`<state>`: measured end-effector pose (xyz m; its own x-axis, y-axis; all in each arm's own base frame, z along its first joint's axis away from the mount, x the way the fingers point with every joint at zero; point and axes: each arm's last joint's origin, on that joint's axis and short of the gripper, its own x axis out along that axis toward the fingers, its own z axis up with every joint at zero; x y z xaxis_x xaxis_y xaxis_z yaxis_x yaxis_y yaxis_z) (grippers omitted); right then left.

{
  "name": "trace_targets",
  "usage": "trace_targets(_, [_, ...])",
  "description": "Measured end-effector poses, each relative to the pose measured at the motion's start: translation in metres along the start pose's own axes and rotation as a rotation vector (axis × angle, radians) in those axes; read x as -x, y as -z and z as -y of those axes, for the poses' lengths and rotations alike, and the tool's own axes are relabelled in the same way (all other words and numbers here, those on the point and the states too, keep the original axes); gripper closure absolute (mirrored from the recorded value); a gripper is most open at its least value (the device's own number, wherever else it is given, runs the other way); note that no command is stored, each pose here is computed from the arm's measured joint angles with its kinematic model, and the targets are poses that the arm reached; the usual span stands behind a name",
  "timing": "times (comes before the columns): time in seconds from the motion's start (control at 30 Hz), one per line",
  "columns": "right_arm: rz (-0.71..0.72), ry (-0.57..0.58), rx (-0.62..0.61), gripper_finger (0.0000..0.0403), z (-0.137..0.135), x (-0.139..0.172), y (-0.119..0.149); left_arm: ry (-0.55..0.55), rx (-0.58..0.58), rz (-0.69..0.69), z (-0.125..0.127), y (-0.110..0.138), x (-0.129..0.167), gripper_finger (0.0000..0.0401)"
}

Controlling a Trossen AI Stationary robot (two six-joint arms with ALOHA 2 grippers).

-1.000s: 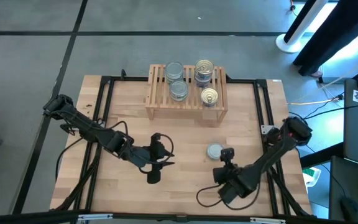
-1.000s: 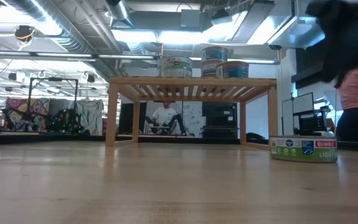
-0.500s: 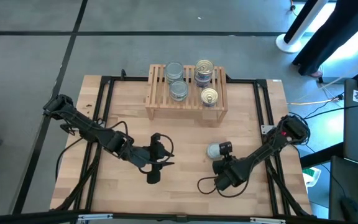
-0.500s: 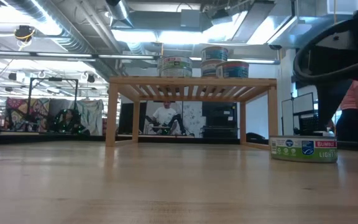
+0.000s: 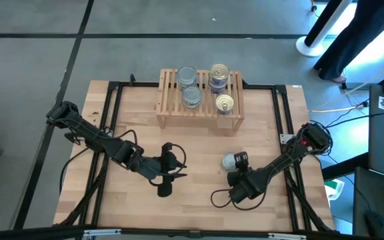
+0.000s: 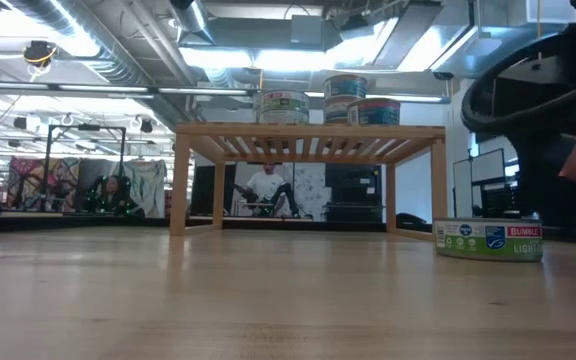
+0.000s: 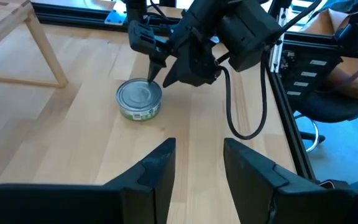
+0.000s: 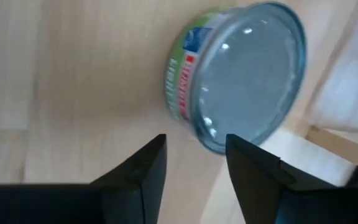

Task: Stack canned seafood by type on shelf
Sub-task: Stack the green white tuna can on top of the green white tuna can on the shelf

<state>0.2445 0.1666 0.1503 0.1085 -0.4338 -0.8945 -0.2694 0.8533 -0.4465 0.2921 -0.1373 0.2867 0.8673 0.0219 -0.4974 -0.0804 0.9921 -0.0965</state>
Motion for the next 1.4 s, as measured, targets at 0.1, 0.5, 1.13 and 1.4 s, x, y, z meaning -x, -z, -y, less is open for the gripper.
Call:
trace_targets(0.1, [0.008,-0.015,-0.005,0.0240,-0.002,-0.006,0.002,0.000,0.000,0.000,0.000,0.000,0.000,0.0270])
trace_targets(0.5, [0.031,0.011,-0.020,0.0254,-0.004,-0.010,0.004,0.000,0.000,0.000,0.000,0.000,0.000,0.0270])
trace_targets(1.13, [0.156,-0.006,-0.081,0.0387,-0.007,-0.009,-0.009,0.000,0.000,0.000,0.000,0.000,0.000,0.0270])
trace_targets(1.4, [0.215,-0.034,-0.115,0.0402,-0.009,-0.008,-0.015,0.001,-0.024,0.000,0.000,0.000,0.000,0.0270])
